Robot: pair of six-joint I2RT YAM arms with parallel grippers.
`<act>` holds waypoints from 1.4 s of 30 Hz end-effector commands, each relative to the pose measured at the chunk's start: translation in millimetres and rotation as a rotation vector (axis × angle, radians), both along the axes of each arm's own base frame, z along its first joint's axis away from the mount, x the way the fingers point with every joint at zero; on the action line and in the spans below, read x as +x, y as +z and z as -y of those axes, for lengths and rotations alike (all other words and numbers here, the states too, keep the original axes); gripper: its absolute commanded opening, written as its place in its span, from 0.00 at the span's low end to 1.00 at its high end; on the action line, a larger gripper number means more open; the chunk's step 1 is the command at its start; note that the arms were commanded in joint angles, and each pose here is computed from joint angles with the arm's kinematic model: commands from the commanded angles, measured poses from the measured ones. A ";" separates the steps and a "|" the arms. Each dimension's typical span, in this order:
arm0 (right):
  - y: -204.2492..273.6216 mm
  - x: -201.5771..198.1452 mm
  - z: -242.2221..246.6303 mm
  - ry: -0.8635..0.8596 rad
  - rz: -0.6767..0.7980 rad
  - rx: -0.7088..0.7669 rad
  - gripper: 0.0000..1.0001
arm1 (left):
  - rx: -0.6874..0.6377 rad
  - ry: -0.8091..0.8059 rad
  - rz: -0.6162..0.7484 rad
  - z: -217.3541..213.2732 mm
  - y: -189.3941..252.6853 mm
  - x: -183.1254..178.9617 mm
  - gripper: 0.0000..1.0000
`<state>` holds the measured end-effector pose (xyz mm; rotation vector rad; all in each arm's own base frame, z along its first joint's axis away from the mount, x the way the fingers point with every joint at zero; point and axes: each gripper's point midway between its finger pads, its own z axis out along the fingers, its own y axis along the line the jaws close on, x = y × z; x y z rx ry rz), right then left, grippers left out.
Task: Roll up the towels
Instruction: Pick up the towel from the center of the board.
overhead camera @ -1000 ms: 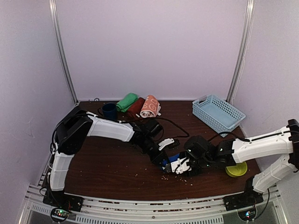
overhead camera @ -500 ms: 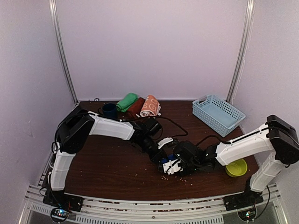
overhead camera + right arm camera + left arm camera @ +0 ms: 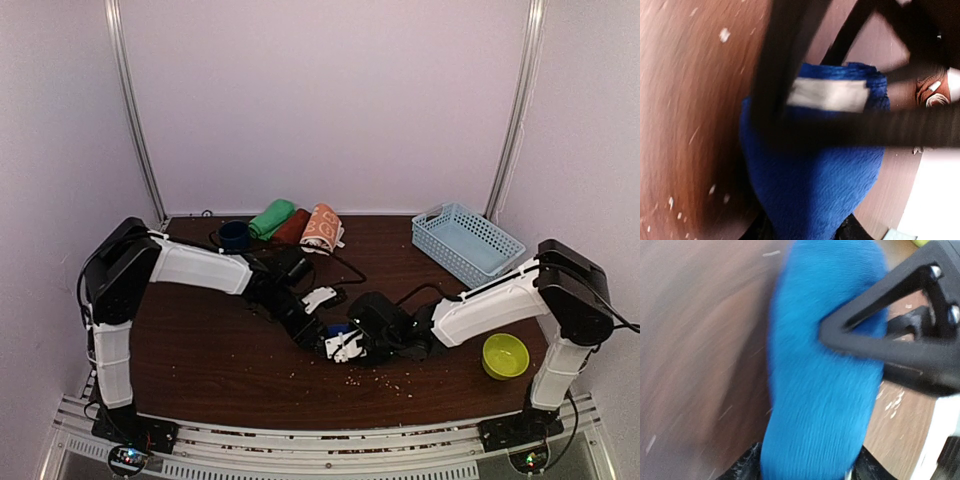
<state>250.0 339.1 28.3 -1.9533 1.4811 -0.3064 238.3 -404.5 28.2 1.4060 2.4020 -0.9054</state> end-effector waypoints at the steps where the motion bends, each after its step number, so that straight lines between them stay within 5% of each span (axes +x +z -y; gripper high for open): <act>1: -80.8 -53.1 59.6 0.025 -0.331 -0.281 0.32 | 0.119 0.237 0.117 -60.0 14.0 39.9 0.59; 9: -69.9 -36.1 52.1 -0.038 -0.353 -0.247 0.11 | 0.112 0.496 0.291 -111.0 60.5 73.8 0.59; 26: 59.1 31.3 56.5 -0.128 -0.216 -0.086 0.00 | 0.056 0.513 0.373 -122.8 84.3 69.6 0.58; 42: 166.0 200.6 231.4 -0.462 0.064 -0.131 0.00 | -0.001 0.458 0.372 -114.1 89.6 62.8 0.57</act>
